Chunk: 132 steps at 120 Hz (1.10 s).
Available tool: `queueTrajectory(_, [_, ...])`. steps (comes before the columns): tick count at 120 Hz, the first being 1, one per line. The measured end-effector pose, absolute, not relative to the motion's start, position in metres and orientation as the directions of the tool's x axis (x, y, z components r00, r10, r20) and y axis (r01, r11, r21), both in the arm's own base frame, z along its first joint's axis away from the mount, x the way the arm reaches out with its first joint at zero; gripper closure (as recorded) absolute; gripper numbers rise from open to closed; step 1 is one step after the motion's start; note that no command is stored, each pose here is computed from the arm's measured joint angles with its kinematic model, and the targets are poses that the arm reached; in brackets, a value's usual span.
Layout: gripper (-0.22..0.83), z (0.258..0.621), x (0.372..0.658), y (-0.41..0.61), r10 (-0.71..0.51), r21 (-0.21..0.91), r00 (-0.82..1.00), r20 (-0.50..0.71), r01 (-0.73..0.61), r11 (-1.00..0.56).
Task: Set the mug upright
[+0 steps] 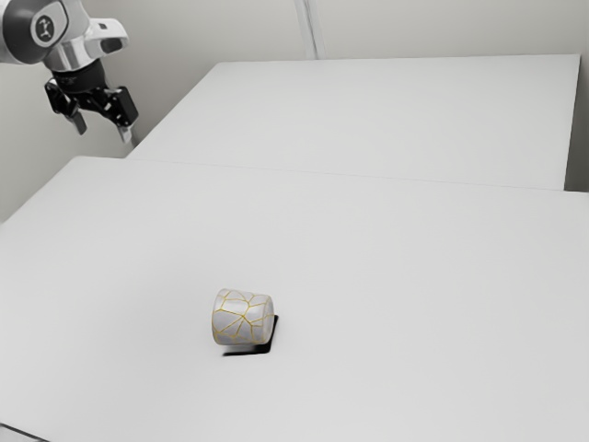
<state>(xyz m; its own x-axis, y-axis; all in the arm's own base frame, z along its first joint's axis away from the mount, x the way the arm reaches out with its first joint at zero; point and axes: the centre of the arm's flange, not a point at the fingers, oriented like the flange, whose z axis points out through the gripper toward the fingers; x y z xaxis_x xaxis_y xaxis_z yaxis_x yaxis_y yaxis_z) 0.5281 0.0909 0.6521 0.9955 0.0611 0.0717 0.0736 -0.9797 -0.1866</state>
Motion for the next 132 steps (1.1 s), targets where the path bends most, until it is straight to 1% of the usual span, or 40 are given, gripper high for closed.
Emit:
queueTrajectory(35, [0.00, 0.651, 0.528, 0.092, 0.092, -0.172, 0.992, 0.083, 0.105, -0.979])
queueTrajectory(40, [0.00, 0.645, 0.529, 0.091, 0.100, -0.146, 0.992, 0.074, 0.110, -0.983])
queueTrajectory(48, [0.00, 0.629, 0.528, 0.098, 0.138, -0.059, 0.989, 0.049, 0.140, -0.988])
queueTrajectory(60, [0.00, 0.591, 0.523, 0.116, 0.235, 0.106, 0.972, -0.027, 0.236, -0.966])
queueTrajectory(67, [0.00, 0.563, 0.521, 0.122, 0.286, 0.184, 0.954, -0.092, 0.298, -0.937])
queueTrajectory(75, [0.00, 0.531, 0.520, 0.125, 0.329, 0.256, 0.929, -0.168, 0.363, -0.896])
queueTrajectory(84, [0.00, 0.495, 0.520, 0.128, 0.364, 0.310, 0.896, -0.254, 0.432, -0.847])
queueTrajectory(98, [0.00, 0.435, 0.522, 0.128, 0.397, 0.365, 0.829, -0.393, 0.537, -0.760])
queueTrajectory(113, [0.00, 0.381, 0.517, 0.106, 0.383, 0.383, 0.763, -0.521, 0.610, -0.694])
queueTrajectory(122, [0.00, 0.357, 0.506, 0.093, 0.369, 0.381, 0.723, -0.584, 0.645, -0.662])
queueTrajectory(132, [0.00, 0.340, 0.496, 0.083, 0.359, 0.374, 0.690, -0.629, 0.673, -0.638])
